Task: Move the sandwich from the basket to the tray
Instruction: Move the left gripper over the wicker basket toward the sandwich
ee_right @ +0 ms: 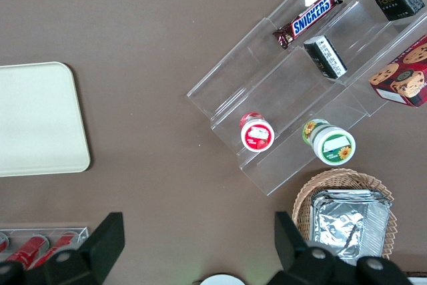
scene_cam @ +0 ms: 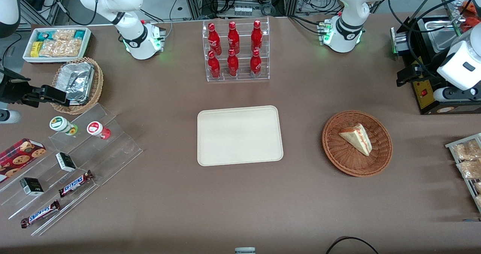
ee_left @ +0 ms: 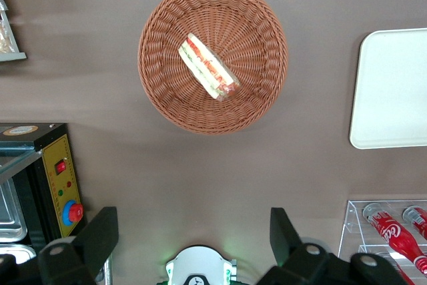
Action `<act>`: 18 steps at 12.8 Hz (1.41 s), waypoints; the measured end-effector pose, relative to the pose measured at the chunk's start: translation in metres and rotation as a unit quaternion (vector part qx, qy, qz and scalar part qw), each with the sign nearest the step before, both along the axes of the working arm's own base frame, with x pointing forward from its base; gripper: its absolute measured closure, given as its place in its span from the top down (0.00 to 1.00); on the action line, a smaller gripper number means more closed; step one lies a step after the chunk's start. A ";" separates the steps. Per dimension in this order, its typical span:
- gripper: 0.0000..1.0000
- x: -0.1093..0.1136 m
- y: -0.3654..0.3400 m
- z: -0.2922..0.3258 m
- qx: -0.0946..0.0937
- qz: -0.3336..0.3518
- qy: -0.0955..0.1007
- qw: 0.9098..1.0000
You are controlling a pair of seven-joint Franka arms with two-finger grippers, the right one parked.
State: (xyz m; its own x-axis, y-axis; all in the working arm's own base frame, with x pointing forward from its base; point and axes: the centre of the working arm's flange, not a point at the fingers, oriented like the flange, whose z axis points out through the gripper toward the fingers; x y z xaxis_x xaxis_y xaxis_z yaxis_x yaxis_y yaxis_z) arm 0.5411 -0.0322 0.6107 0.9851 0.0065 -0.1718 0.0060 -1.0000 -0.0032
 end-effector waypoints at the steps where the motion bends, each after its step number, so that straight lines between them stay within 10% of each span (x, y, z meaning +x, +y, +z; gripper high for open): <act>1: 1.00 0.002 0.000 -0.006 0.000 0.000 -0.001 1.000; 18: 1.00 0.008 -0.004 -0.207 0.001 0.010 -0.050 0.999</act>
State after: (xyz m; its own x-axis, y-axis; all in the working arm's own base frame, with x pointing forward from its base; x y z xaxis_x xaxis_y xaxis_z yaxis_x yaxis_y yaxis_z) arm 0.5493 -0.0364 0.4034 0.9969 0.0275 -0.0733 0.0273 -0.9996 -0.0028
